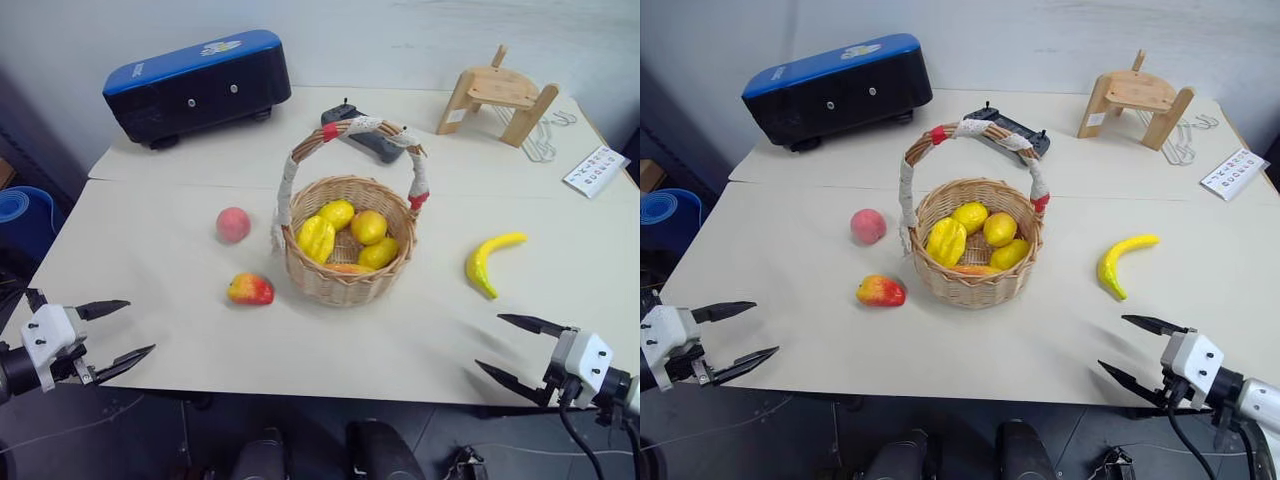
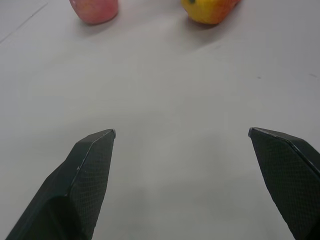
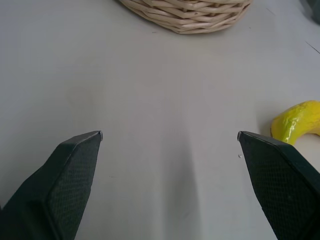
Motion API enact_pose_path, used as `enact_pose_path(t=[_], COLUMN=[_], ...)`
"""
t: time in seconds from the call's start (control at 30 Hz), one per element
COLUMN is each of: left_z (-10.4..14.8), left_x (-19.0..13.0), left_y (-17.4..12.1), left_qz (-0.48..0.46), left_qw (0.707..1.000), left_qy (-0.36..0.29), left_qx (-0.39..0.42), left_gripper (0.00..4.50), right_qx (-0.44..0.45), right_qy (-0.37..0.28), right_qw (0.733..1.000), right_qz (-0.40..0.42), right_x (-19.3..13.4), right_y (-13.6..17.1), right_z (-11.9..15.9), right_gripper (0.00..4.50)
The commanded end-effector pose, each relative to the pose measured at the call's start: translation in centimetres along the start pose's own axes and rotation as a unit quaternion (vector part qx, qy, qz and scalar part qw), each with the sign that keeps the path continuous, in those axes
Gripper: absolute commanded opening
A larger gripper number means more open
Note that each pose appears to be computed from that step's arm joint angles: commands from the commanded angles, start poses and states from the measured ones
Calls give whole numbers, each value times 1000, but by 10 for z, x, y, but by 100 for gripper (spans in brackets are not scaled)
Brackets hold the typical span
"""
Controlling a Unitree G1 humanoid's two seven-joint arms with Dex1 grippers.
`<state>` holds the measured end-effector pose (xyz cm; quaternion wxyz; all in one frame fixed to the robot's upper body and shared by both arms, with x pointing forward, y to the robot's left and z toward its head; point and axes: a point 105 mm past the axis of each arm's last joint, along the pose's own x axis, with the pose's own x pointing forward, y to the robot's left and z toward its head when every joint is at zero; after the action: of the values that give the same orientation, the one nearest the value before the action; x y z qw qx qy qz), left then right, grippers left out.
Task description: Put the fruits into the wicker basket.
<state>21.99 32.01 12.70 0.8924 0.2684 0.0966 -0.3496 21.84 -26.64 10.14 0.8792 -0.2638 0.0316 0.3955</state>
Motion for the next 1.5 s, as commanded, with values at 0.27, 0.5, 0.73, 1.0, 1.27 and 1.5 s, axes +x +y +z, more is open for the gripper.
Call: enact_pose_path(t=[0.27,0.5,0.73,1.0,1.27,1.5], left_z=[5,14,8,-20,64,87], left_x=[-6,-8,-18,-37,36,113], left_y=[6,5,15,36,22,-6], left_qz=[2,-40,-32,12,-114,-251], left_qw=[999,995,992,988,989,965], left_qy=[-8,-18,0,52,-69,-72], left_qx=[-33,-93,-125,-142,-61,21], left_gripper=[450,450,450,450,450,450], right_qx=[7,21,65,19,14,16], right_qy=[-15,-138,-239,-294,-300,-289], right_qw=[1000,990,968,955,953,955], right_qz=[23,19,33,44,50,66], right_x=[7,20,35,45,48,49], right_y=[8,14,23,24,27,30], right_z=[7,49,104,143,150,145], right_gripper=[447,447,447,447,447,447])
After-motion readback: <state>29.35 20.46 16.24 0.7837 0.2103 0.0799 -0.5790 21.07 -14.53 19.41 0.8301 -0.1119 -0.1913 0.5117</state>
